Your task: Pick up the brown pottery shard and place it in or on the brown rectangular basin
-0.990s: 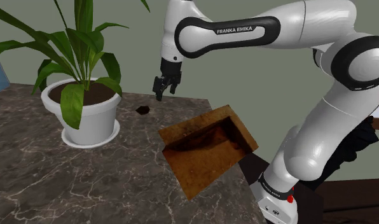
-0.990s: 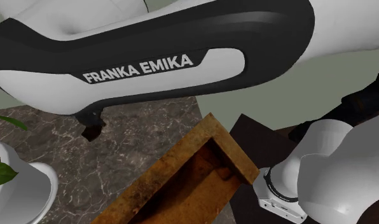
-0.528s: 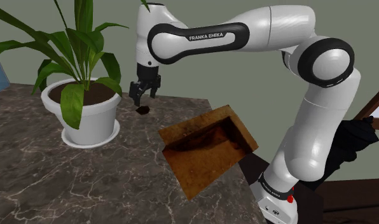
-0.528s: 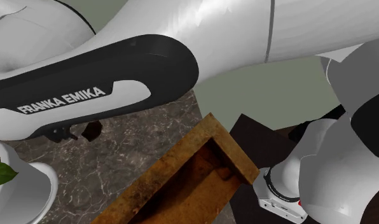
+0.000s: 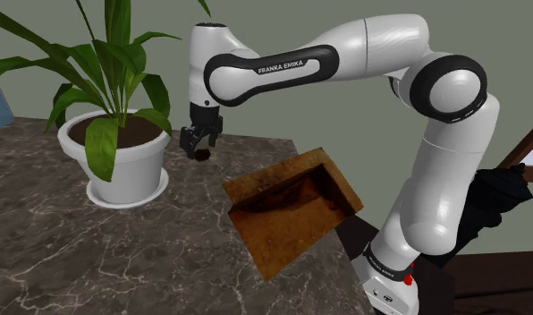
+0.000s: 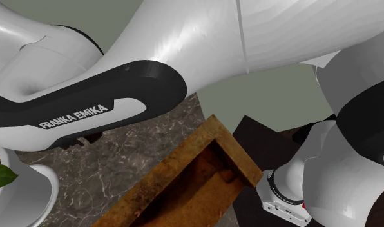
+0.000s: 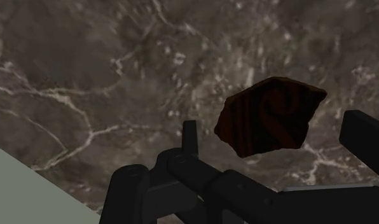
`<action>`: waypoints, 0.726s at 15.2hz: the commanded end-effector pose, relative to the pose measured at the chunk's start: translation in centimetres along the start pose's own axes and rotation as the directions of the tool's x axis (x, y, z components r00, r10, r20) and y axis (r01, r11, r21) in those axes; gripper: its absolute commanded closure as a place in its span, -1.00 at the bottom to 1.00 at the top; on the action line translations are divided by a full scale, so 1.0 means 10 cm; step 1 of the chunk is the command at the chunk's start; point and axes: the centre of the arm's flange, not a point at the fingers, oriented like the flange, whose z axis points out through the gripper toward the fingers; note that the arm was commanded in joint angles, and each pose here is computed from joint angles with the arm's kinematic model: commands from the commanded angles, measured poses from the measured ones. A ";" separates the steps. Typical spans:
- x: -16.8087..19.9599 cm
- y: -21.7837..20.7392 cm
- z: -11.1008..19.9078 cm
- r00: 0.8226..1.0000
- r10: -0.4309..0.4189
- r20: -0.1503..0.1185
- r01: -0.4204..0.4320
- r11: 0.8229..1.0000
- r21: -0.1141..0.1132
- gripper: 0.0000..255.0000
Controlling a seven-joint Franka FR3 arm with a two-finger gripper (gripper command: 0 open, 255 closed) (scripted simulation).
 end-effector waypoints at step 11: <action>-0.01 -0.01 0.02 1.000 0.000 0.000 0.000 1.000 0.000 1.00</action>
